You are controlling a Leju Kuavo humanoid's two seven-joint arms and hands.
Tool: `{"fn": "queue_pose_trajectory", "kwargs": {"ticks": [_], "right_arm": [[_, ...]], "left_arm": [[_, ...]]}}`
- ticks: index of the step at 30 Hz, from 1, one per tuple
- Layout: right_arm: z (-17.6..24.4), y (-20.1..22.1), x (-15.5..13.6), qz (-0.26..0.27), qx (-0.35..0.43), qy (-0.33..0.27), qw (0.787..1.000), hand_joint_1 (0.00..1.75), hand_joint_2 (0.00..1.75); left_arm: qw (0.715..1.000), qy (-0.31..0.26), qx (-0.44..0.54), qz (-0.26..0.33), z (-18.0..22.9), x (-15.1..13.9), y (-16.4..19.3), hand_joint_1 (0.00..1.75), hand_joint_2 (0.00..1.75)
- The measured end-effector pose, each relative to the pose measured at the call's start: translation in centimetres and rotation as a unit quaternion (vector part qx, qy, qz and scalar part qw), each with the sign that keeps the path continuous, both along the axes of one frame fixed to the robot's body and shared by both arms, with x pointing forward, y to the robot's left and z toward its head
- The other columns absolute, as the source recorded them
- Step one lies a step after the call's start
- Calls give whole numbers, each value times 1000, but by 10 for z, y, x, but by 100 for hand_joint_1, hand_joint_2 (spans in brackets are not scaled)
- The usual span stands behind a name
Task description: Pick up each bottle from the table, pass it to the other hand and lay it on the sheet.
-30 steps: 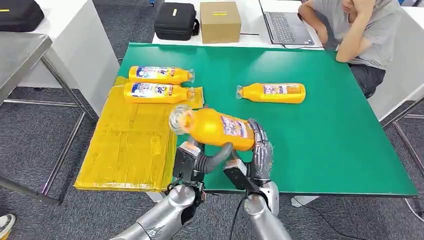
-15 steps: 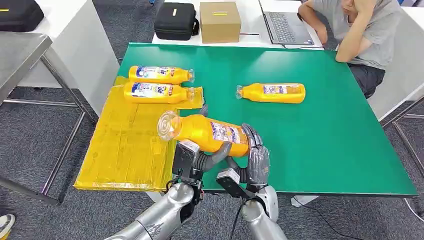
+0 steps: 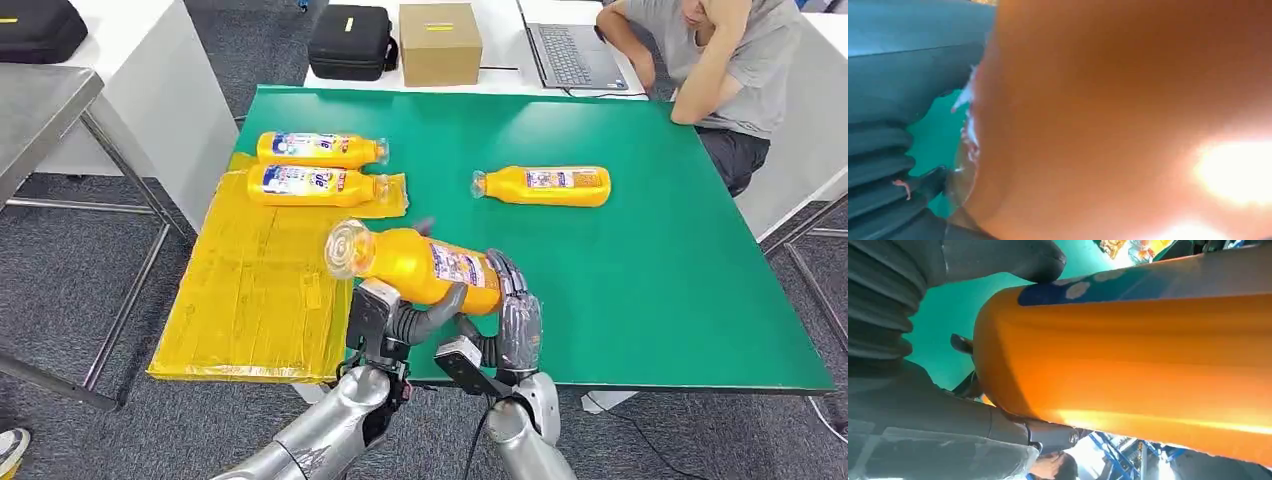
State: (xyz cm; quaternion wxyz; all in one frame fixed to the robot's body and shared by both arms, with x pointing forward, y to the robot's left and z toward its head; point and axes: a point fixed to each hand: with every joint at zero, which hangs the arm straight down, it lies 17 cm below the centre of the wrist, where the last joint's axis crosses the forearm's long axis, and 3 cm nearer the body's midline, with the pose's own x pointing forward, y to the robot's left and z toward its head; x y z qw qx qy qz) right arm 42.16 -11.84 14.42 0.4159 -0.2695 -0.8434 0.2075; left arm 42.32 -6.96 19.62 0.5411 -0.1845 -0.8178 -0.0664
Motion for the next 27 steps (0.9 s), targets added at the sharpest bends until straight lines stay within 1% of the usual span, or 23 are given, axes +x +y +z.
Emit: {"fn": "queue_pose_trajectory", "kwargs": {"ticks": [3, 6, 7, 8, 9, 11, 17, 25, 27], "right_arm": [[-1, 0, 0, 0, 1, 1, 1000, 175, 175], [-1, 4, -1, 4, 6, 3, 1000, 175, 175], [0, 7, -2, 7, 8, 3, 1000, 140, 175], [0, 8, -1, 8, 12, 4, 1000, 51, 175], [0, 10, -1, 9, 19, 7, 1000, 5, 175], [-2, 13, 0, 11, 29, 13, 999, 0, 175], [-20, 13, -2, 11, 56, 44, 997, 0, 175], [-29, 16, -3, 13, 53, 56, 997, 0, 175], [-32, 15, -3, 12, 54, 60, 997, 0, 175]], "left_arm": [[1000, 0, -1, 2, 0, 0, 1, 175, 175], [1000, -3, -4, 20, 4, 4, 7, 175, 175], [1000, -5, -5, 24, 6, 5, 9, 175, 175], [1000, -7, -4, 30, 7, 6, 11, 175, 175], [999, -12, -2, 35, 9, 7, 13, 175, 175], [999, -21, 1, 45, 13, 8, 17, 175, 175], [998, -33, -5, 53, 23, 13, 24, 175, 175], [998, -33, -5, 61, 23, 16, 29, 175, 175], [997, -31, -4, 72, 22, 20, 34, 175, 175]]}}
